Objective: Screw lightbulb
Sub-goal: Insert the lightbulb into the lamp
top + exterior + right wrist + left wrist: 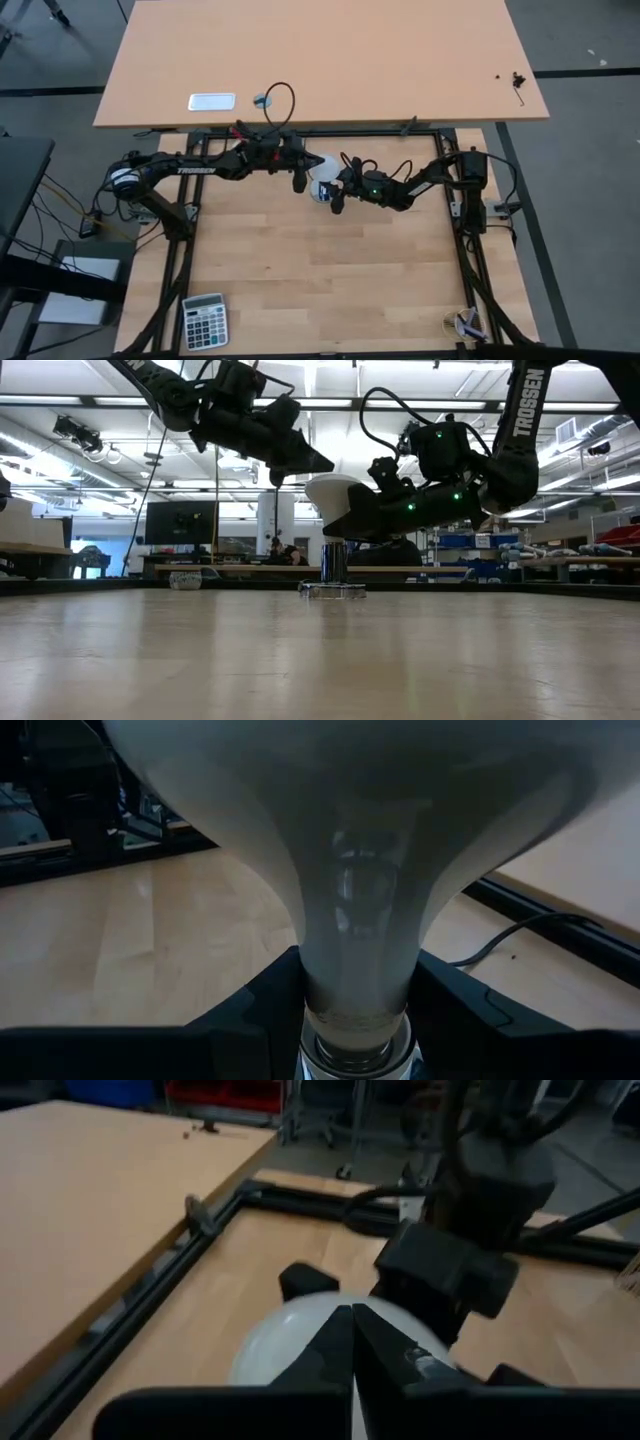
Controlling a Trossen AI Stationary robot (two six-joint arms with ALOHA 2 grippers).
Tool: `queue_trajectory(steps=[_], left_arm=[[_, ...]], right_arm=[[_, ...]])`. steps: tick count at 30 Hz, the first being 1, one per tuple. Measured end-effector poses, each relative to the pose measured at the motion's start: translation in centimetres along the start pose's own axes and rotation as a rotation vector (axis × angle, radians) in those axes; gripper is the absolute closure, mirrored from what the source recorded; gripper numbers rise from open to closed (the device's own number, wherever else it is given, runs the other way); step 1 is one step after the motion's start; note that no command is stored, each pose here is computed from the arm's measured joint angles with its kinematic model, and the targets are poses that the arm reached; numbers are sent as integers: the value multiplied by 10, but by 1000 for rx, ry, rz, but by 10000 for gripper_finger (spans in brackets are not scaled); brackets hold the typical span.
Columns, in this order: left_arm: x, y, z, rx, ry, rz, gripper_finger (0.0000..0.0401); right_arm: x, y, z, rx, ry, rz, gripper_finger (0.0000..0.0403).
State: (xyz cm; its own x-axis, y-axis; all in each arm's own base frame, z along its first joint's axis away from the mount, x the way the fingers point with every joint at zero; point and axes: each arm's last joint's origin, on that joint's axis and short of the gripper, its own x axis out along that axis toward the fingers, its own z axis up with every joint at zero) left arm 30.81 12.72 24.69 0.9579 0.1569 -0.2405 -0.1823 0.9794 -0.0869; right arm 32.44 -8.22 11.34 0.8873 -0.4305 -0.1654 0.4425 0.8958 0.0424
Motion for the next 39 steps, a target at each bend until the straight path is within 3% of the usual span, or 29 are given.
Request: queue_trajectory(steps=[28, 39], left_arm=[[6, -19, 7, 69, 97, -46, 400], [7, -23, 4, 95, 131, -4, 401]], right_arm=[[3, 16, 2, 12, 15, 41, 240], [1, 23, 1, 7, 22, 40, 231]])
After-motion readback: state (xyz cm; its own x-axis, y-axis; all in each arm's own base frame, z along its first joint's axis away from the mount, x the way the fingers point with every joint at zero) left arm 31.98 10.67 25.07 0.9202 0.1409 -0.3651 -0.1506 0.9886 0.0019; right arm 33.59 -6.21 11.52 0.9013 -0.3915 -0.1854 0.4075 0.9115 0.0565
